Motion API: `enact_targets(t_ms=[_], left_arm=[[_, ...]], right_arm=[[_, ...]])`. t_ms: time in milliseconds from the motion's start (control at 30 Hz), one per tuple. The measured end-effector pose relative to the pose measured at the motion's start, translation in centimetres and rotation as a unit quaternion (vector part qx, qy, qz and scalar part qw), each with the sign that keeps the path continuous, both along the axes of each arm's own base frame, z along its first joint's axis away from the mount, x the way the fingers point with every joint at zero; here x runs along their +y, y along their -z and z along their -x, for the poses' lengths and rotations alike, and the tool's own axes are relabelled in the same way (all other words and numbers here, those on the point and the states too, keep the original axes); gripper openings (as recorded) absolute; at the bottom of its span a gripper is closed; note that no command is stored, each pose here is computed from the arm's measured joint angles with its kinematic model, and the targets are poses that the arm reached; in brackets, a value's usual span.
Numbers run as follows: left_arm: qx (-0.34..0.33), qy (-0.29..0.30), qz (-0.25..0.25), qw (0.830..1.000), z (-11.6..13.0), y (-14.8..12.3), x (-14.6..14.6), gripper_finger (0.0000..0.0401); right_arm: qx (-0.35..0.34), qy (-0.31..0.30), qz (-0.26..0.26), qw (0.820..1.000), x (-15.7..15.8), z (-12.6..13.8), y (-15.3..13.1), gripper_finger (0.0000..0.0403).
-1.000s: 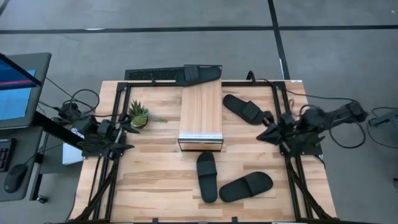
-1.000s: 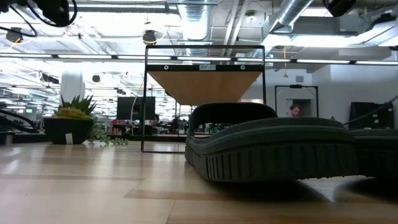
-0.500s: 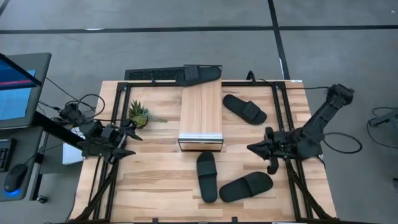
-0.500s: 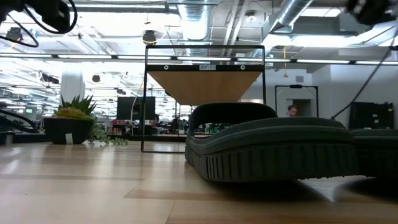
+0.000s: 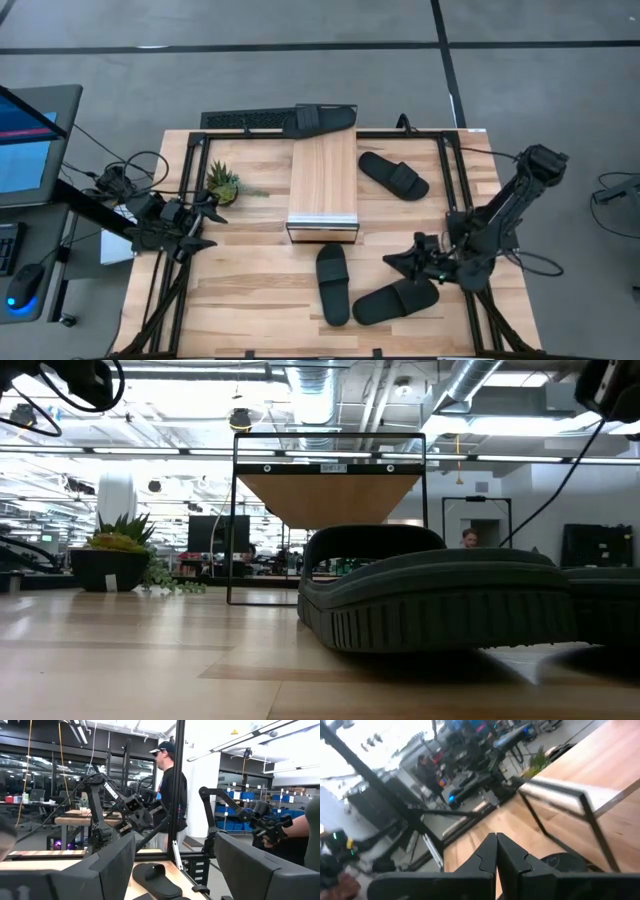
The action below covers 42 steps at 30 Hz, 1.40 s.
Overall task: Pick and place slides into the shelf
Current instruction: Put the bottom left black slide on the shelf
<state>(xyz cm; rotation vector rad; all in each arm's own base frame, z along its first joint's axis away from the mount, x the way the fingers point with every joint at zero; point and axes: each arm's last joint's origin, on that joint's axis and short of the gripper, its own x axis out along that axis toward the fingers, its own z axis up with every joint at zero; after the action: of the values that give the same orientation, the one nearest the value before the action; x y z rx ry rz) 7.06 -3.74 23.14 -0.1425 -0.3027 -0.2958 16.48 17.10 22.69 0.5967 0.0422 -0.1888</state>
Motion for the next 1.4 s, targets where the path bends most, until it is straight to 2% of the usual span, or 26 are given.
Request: enact_targets(t_ms=[200,333,467,733,933,1133,1400], left_arm=[[0.004,0.004,0.013,1.0,0.0,0.0,0.0,0.0258],[0.007,0.007,0.023,1.0,0.0,0.0,0.0,0.0258],[0.009,0.012,0.037,0.999,0.0,0.0,0.0,0.0258],[0.014,0.017,0.051,0.998,0.0,0.0,0.0,0.0258],[0.016,0.019,0.058,0.998,0.0,0.0,0.0,0.0258],[0.023,0.019,0.055,0.998,0.0,0.1,0.0,0.0258],[0.024,0.02,0.058,0.998,0.0,0.1,0.0,0.0258]], right_arm=[[0.018,0.008,0.013,1.0,0.4,-2.5,0.9,0.0],[0.033,-0.031,0.001,0.999,0.0,-4.1,1.6,0.0],[0.056,-0.096,-0.077,0.991,-0.5,-5.4,2.4,0.0],[0.065,-0.138,-0.125,0.98,0.4,-7.3,2.2,0.0003],[0.092,-0.129,-0.18,0.971,1.3,-8.3,3.0,0.0049],[0.137,-0.103,-0.21,0.963,2.2,-9.3,4.7,0.0094],[0.211,-0.067,-0.193,0.956,3.4,-10.6,7.0,0.0121]])
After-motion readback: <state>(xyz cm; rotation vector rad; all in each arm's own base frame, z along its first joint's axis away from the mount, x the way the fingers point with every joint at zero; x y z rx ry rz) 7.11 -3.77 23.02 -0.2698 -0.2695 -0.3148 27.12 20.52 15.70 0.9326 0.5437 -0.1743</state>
